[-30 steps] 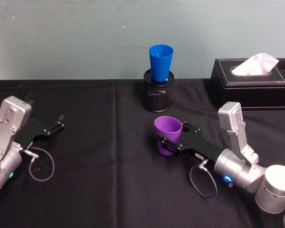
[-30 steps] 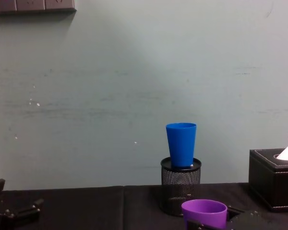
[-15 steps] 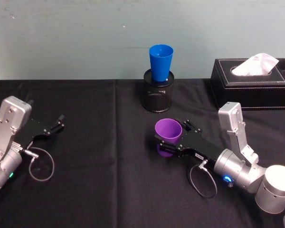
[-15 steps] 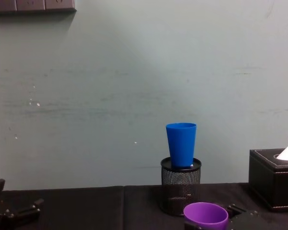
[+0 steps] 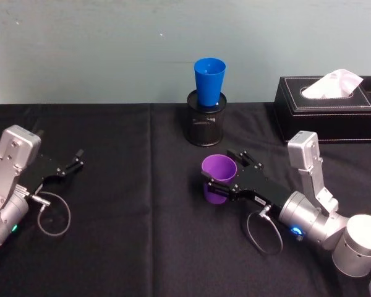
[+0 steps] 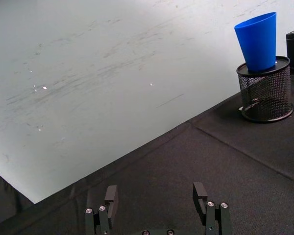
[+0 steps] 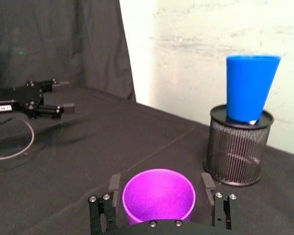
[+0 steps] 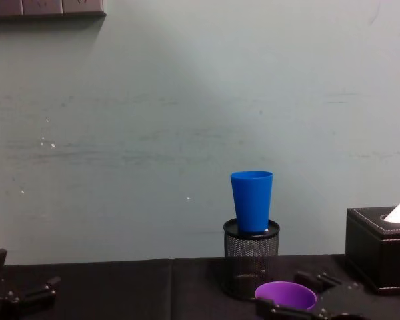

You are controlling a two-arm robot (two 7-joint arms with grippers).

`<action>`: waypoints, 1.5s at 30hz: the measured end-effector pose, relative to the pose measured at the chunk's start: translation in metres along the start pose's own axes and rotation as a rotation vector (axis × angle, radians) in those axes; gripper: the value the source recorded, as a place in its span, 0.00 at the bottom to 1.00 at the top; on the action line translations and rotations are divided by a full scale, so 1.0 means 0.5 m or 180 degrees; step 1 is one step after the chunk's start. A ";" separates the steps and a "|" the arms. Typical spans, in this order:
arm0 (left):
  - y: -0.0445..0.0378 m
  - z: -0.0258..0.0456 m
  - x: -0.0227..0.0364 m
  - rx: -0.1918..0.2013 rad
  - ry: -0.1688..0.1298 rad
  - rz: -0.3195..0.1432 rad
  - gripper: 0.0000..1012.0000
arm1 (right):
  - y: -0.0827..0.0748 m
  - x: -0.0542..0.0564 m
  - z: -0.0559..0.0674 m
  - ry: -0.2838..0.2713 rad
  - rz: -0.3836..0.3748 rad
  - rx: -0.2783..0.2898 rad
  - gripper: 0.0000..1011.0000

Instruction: Pick up one cup with a gripper and tap it against the other cup.

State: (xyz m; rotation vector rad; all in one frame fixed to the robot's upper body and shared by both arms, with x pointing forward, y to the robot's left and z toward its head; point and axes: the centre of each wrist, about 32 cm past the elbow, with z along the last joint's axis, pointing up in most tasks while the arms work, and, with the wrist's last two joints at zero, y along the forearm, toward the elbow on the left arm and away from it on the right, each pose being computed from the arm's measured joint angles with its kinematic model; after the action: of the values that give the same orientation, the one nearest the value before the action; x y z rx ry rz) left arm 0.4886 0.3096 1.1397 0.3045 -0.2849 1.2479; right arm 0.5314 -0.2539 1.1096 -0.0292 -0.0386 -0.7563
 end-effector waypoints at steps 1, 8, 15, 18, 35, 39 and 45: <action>0.000 0.000 0.000 0.0000 0.0000 0.0000 0.99 | 0.000 0.000 0.001 -0.0009 -0.0011 0.0019 0.99; 0.000 0.000 0.000 0.0000 0.0000 0.0000 0.99 | -0.002 -0.004 0.019 -0.0089 -0.0193 0.0247 0.99; 0.000 0.000 0.000 0.0000 0.0000 0.0000 0.99 | -0.004 -0.010 0.055 -0.0153 -0.0554 0.0467 0.99; 0.000 0.000 0.000 0.0000 0.0000 0.0000 0.99 | -0.004 -0.016 0.069 -0.0149 -0.0736 0.0475 0.99; 0.000 0.000 0.000 0.0000 0.0000 0.0000 0.99 | 0.005 -0.054 0.088 0.0124 -0.1949 -0.0059 0.99; 0.000 0.000 0.000 0.0000 0.0000 0.0000 0.99 | 0.006 -0.056 0.080 0.0143 -0.2072 -0.0133 0.99; 0.000 0.000 0.000 0.0000 0.0000 0.0000 0.99 | 0.009 -0.056 0.059 0.0208 -0.2143 -0.0279 0.99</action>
State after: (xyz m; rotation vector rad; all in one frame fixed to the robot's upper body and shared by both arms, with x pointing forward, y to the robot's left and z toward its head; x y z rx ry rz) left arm 0.4886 0.3097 1.1398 0.3044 -0.2850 1.2480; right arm 0.5134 -0.2303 1.1377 -0.0772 0.0505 -1.4313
